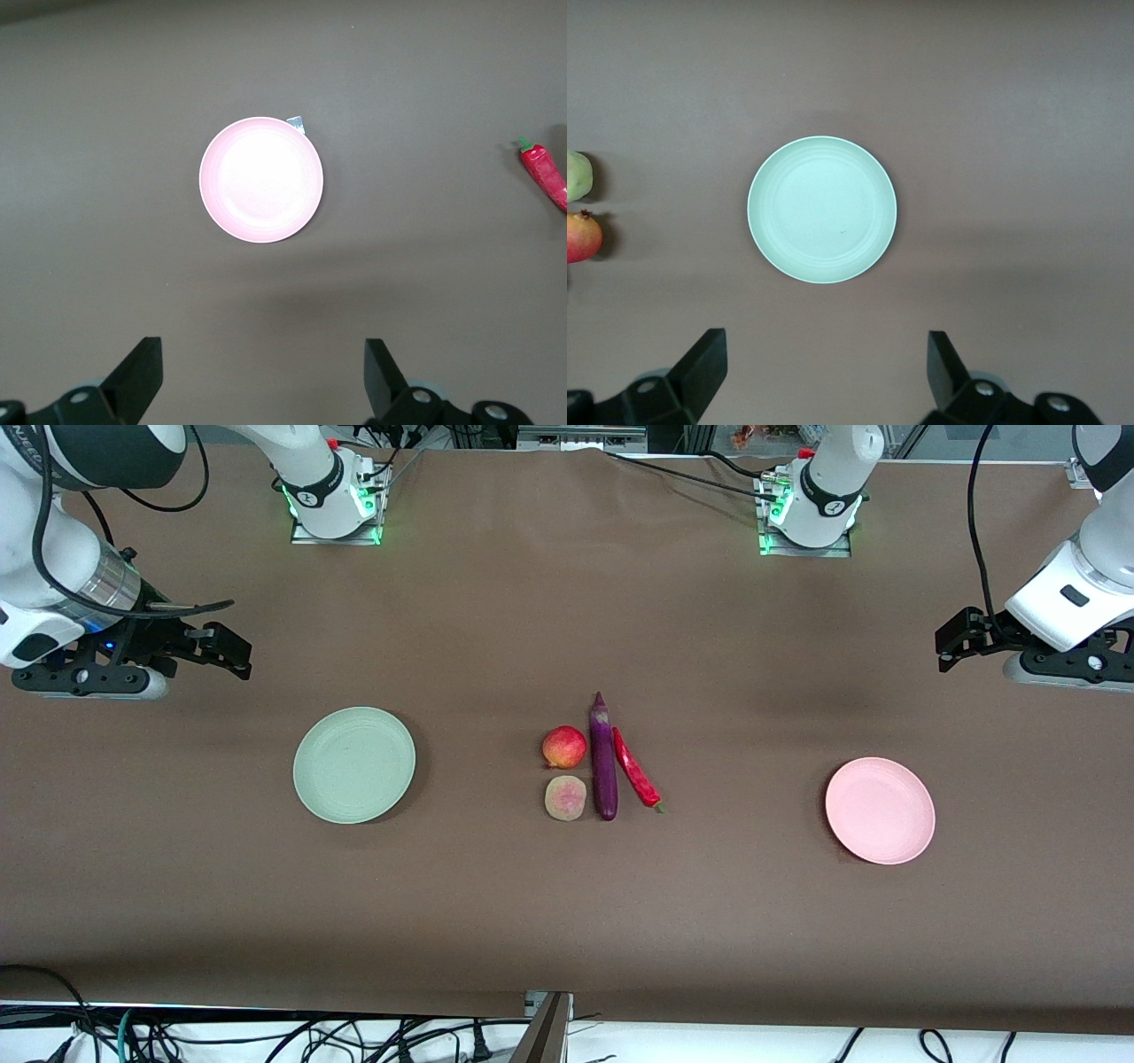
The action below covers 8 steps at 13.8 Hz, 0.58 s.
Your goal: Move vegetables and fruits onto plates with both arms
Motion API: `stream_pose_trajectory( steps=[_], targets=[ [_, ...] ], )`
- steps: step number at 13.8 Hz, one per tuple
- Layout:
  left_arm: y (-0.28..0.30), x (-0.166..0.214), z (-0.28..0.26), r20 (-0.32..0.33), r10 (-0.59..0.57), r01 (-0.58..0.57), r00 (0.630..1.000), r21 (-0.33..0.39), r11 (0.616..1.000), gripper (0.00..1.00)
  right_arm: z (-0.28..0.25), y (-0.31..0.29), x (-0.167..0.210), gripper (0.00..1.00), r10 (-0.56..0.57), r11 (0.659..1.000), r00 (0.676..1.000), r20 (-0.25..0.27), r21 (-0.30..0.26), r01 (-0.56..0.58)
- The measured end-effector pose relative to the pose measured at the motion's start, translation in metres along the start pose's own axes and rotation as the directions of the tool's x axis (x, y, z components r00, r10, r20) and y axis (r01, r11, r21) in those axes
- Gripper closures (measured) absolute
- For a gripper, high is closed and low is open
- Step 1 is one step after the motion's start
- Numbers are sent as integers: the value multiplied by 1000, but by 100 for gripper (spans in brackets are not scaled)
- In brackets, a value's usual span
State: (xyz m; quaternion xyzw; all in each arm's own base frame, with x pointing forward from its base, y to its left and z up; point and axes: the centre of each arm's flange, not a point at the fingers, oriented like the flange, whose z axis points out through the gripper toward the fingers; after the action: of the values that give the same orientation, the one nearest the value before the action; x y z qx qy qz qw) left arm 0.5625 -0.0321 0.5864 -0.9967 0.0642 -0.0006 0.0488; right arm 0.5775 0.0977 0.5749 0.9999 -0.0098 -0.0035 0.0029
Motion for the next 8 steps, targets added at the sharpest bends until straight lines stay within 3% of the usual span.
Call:
stream_pose_trajectory(
  steps=[8],
  targets=[
    [5, 0, 5, 23, 9, -9, 1000, -2, 1000, 0, 0, 0, 0, 0, -36, 999, 999, -1, 0, 36]
  ],
)
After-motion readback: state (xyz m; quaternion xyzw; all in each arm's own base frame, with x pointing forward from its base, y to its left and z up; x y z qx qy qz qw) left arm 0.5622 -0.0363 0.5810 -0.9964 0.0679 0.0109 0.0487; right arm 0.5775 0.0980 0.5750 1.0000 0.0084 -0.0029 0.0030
